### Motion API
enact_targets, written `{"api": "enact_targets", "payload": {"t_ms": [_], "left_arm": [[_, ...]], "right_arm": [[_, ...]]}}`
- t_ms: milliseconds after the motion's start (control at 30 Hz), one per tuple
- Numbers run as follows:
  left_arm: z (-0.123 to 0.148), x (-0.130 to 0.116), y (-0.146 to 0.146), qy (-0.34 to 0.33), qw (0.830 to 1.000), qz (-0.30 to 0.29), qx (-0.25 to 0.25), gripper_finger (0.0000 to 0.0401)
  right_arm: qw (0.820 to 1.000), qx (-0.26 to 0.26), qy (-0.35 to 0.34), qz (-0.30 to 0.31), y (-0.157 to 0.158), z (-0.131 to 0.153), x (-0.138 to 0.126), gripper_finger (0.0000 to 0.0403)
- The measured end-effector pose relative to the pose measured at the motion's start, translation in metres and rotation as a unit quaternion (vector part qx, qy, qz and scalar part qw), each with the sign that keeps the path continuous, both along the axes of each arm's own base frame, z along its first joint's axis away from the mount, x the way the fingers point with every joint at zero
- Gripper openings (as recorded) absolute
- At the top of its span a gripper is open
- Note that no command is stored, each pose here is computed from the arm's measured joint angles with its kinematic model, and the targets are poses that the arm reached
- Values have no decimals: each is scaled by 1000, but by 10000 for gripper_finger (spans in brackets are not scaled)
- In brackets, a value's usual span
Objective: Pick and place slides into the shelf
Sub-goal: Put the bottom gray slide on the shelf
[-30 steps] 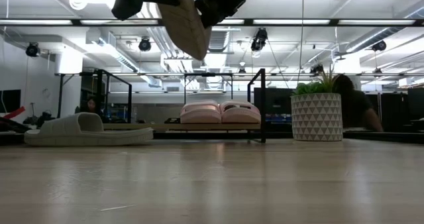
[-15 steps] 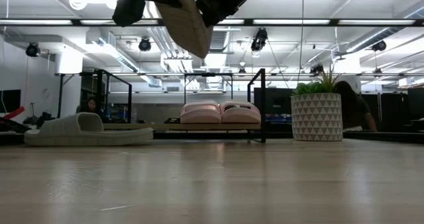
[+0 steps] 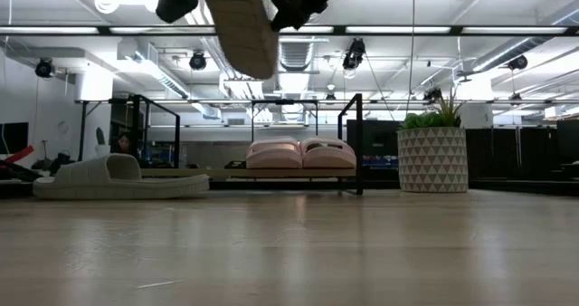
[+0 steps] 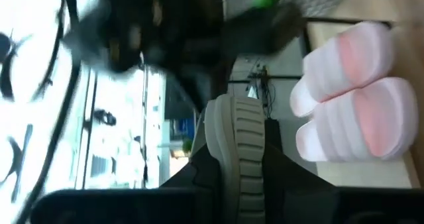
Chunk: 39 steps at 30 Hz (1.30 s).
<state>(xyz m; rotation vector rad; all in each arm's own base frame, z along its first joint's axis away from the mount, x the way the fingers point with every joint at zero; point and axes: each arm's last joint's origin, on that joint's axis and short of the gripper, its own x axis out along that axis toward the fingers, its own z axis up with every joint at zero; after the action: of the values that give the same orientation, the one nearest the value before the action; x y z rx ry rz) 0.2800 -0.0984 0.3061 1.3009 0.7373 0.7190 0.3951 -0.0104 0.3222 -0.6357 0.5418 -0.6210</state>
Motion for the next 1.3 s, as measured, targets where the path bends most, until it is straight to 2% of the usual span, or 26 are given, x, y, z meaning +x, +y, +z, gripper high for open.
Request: {"api": "enact_targets", "payload": {"t_ms": [200,300,600,767,967,1100,1300], "left_arm": [[19,-22,11,-84,995,37,-35,32],[13,-30,14,-108,992,36,-54,32],[-37,-45,21,-124,988,35,-81,32],[-65,-52,27,-142,984,46,-98,31],[-86,-55,44,-158,979,73,-107,30],[-99,-49,55,-146,979,77,-120,30],[-117,-36,67,-119,982,106,-101,30]], "right_arm": [[1000,2,5,-10,1,13,-15,141],[1000,14,-8,-12,3,27,-28,154],[996,64,-56,-2,18,64,-73,159],[995,85,-60,3,25,72,-89,158],[992,104,-60,25,27,74,-94,151],[992,109,-57,35,28,73,-93,146],[992,109,-56,35,28,72,-93,146]]}}
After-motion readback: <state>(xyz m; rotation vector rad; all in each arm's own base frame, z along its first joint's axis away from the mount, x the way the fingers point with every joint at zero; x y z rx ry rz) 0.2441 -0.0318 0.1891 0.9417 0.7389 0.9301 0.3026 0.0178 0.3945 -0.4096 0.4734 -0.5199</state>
